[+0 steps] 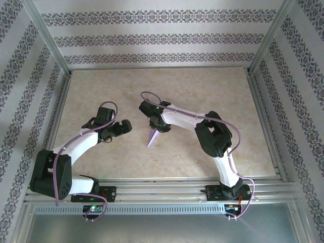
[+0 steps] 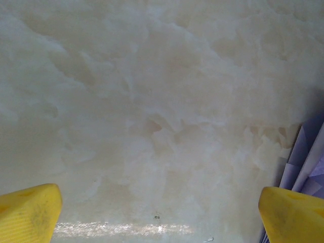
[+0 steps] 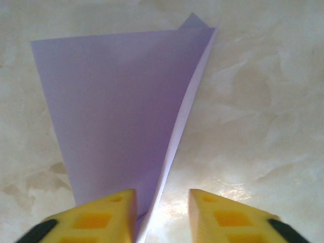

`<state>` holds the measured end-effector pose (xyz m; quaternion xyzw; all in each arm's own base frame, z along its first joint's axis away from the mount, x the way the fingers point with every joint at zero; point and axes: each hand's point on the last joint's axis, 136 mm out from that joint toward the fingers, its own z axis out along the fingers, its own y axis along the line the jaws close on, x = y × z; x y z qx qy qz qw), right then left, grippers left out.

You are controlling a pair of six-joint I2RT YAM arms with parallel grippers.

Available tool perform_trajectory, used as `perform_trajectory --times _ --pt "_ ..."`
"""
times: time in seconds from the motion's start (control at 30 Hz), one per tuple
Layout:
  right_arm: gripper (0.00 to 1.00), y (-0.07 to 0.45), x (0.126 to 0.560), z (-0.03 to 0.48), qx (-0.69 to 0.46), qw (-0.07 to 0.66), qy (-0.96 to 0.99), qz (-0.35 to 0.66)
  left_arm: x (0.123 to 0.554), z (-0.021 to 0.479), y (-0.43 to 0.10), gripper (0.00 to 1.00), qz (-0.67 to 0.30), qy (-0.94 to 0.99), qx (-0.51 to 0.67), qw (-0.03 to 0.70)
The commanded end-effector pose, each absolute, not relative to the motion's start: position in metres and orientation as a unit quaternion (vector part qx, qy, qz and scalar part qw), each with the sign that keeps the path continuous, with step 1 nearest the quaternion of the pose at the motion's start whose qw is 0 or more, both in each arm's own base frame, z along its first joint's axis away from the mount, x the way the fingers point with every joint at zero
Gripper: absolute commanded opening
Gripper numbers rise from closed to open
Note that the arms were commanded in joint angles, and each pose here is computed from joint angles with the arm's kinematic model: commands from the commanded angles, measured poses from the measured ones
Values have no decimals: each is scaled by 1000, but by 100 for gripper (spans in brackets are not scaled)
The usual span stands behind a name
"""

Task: Fold a paper plane with a square sheet of paper (pick it up from the middle)
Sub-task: Turn over the paper plane at the center of the table.

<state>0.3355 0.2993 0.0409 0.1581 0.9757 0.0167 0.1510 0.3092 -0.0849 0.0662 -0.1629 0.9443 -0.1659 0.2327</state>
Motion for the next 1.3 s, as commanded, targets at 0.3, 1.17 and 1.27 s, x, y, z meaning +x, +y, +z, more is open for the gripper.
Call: perform_trajectory --times 0.3,1.17,1.27 --pt "0 289 338 57 169 172 970 32 320 75 -84 100 -177 937 -177 245" --pt "0 336 359 87 16 178 890 420 342 119 -164 95 -371 889 -119 243" --pt "0 330 357 74 24 166 891 422 344 118 -177 91 -401 877 -122 235"
